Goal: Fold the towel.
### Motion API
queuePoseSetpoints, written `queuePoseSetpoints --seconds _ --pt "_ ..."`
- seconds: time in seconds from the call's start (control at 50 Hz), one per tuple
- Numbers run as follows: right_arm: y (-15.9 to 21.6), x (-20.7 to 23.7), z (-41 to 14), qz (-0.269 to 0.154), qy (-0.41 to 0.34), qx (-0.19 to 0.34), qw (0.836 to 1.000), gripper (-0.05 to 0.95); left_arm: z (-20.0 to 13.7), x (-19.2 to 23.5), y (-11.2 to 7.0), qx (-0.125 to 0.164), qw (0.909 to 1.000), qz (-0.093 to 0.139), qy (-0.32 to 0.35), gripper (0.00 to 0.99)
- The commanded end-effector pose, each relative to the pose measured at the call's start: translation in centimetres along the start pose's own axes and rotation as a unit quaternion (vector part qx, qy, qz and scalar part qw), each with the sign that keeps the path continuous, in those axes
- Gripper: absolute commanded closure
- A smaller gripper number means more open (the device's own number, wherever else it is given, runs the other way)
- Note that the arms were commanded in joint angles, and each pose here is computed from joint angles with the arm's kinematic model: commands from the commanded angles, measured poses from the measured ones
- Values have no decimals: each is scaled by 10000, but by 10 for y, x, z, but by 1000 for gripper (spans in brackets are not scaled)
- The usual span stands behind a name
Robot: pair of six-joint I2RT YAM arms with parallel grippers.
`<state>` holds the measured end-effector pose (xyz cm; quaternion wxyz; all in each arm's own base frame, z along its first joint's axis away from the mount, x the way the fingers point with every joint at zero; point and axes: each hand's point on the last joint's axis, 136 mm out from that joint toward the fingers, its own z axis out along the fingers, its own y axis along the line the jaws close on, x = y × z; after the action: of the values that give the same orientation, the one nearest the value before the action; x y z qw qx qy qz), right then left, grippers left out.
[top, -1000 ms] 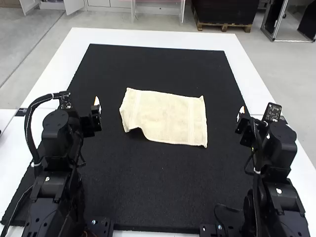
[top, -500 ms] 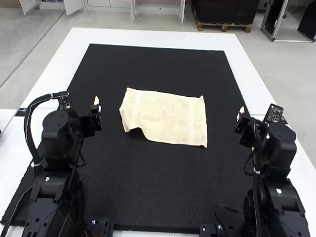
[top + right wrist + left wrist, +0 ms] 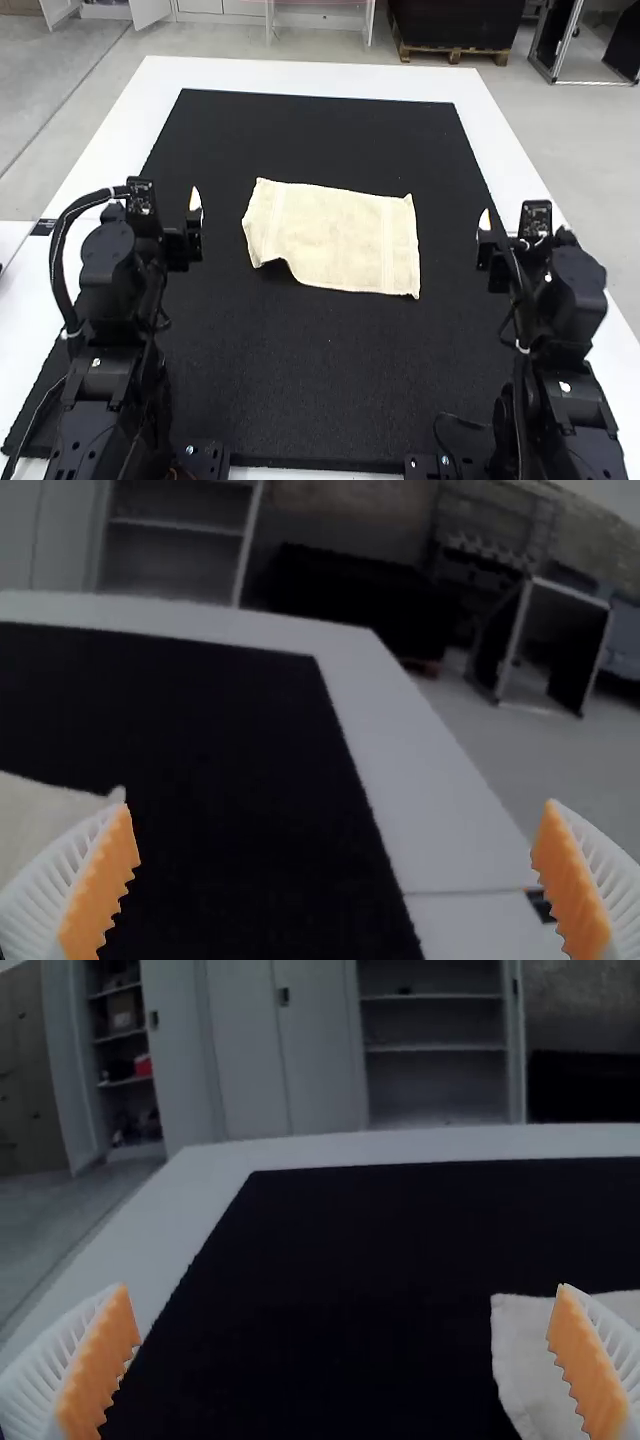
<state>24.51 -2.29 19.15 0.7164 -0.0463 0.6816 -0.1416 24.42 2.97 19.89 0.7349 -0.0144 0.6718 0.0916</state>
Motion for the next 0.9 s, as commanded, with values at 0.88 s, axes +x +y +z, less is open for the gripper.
queuePoseSetpoints --seconds 0.88 --pt "-35 -106 167 1367 775 221 9873 5 201 -106 10 -287 9972 -208 662 44"
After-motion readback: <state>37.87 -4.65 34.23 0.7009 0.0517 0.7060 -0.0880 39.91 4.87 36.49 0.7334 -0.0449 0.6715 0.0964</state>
